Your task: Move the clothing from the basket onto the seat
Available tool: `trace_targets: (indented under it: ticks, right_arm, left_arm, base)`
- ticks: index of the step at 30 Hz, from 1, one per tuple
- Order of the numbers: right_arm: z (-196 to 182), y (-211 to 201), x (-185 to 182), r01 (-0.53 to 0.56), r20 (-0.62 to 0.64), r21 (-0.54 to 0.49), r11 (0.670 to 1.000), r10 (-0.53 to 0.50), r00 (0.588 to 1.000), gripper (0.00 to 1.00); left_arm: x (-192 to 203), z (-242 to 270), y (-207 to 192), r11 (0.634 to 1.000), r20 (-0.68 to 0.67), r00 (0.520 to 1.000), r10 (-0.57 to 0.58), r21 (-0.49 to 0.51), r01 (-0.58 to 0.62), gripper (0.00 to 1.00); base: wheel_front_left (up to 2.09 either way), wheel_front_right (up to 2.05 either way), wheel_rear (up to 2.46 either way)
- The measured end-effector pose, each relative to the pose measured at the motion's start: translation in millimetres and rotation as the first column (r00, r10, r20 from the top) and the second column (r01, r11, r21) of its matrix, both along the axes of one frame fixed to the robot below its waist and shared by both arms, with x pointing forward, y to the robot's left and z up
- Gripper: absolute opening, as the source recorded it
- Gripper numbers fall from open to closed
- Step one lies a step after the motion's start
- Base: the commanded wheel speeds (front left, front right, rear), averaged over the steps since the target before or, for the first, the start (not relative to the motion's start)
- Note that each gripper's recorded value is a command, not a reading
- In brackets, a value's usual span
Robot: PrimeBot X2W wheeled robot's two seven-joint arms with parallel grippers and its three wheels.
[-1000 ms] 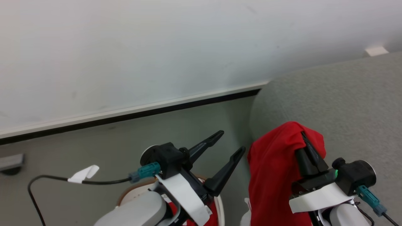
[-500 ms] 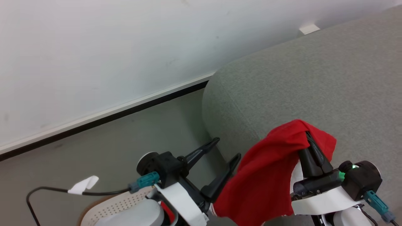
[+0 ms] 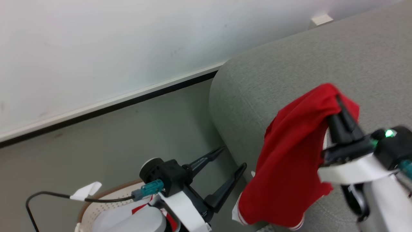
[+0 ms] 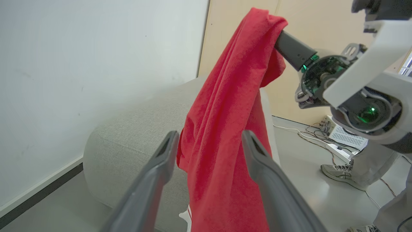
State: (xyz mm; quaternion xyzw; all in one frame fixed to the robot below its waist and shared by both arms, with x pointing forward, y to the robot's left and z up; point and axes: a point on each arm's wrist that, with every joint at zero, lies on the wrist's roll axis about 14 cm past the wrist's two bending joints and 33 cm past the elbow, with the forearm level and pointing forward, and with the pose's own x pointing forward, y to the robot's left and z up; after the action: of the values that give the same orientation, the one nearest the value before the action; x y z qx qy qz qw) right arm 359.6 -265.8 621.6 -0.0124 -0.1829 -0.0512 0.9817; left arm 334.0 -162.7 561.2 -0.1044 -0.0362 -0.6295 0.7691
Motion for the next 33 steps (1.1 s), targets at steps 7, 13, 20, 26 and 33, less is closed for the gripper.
trace_targets:
  ticks: [7, 13, 20, 26, 33]
  right_arm:
    - [41.8, -38.6, 51.2, 0.028, 0.034, -0.094, 0.995, -0.025, 0.999, 0.0]
    - [85.4, -64.8, 102.3, 0.064, 0.061, -0.151, 0.986, -0.055, 0.997, 0.0]
    - [112.6, -116.2, 148.9, 0.196, 0.043, -0.199, 0.96, -0.191, 0.981, 0.0]
    - [78.5, -170.3, 168.7, 0.339, -0.049, -0.272, 0.9, -0.365, 0.93, 0.0]
    - [-67.0, -191.6, 177.2, 0.341, -0.383, -0.297, 0.892, -0.438, 0.813, 0.0]
  left_arm:
    - [25.9, -17.3, 25.5, 0.998, -0.014, 0.999, 0.051, 0.028, -0.051, 1.0]
    - [51.5, -42.0, 54.0, 0.992, -0.046, 0.993, 0.107, 0.069, -0.104, 1.0]
    - [76.6, -73.0, 81.9, 0.984, -0.096, 0.984, 0.154, 0.105, -0.143, 1.0]
    - [94.6, -99.7, 101.4, 0.976, -0.125, 0.974, 0.189, 0.135, -0.172, 1.0]
    - [110.4, -129.9, 121.3, 0.963, -0.166, 0.958, 0.235, 0.174, -0.207, 1.0]
  base:
    - [0.0, 0.0, 0.0]
    - [0.0, 0.0, 0.0]
    - [0.0, 0.0, 0.0]
    - [0.0, 0.0, 0.0]
    - [0.0, 0.0, 0.0]
